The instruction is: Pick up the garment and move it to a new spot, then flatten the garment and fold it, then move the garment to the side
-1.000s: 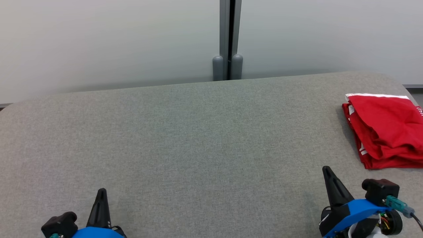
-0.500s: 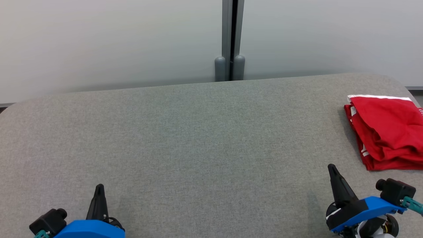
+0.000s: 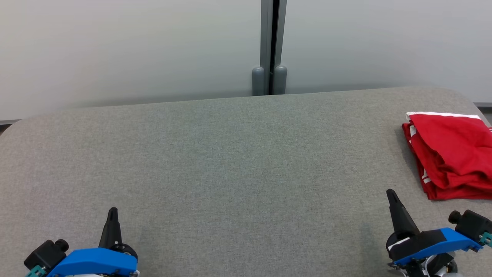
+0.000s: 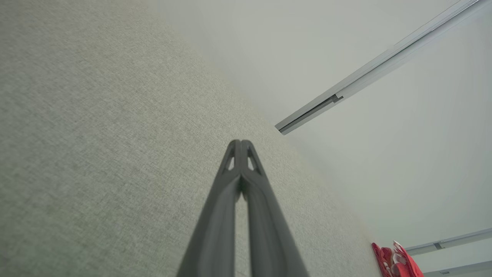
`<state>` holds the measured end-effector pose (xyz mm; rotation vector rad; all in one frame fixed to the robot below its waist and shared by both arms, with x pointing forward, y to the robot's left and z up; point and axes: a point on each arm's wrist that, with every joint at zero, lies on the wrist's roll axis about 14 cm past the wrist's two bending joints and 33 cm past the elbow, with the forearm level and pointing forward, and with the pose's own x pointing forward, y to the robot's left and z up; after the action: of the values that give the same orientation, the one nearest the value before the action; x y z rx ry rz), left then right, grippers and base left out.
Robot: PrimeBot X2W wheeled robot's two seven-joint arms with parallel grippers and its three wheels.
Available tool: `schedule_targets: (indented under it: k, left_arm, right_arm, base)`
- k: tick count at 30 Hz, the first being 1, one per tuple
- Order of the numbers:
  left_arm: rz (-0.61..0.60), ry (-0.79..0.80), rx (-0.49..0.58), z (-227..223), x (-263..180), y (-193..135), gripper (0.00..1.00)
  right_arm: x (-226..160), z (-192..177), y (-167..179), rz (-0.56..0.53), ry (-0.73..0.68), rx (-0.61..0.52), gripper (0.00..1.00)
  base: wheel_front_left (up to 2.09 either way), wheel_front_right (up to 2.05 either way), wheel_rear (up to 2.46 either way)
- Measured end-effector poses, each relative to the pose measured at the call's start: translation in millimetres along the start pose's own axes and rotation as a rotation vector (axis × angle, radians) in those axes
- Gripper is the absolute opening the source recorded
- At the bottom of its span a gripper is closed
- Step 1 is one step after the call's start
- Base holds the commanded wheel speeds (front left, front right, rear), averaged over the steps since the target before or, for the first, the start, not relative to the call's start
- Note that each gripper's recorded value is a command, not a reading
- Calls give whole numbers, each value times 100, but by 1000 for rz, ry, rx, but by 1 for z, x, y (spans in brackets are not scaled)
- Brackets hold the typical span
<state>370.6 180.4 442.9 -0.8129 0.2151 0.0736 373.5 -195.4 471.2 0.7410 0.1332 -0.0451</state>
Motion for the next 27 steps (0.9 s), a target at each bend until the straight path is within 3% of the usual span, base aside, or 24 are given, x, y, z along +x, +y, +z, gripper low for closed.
schedule_targets:
  k: [27]
  left_arm:
    - [-34,-25,-304,17,3,-9,0]
  right_arm:
    - [4,10,5,26,-25,328,0]
  base:
    - [0,0,0]
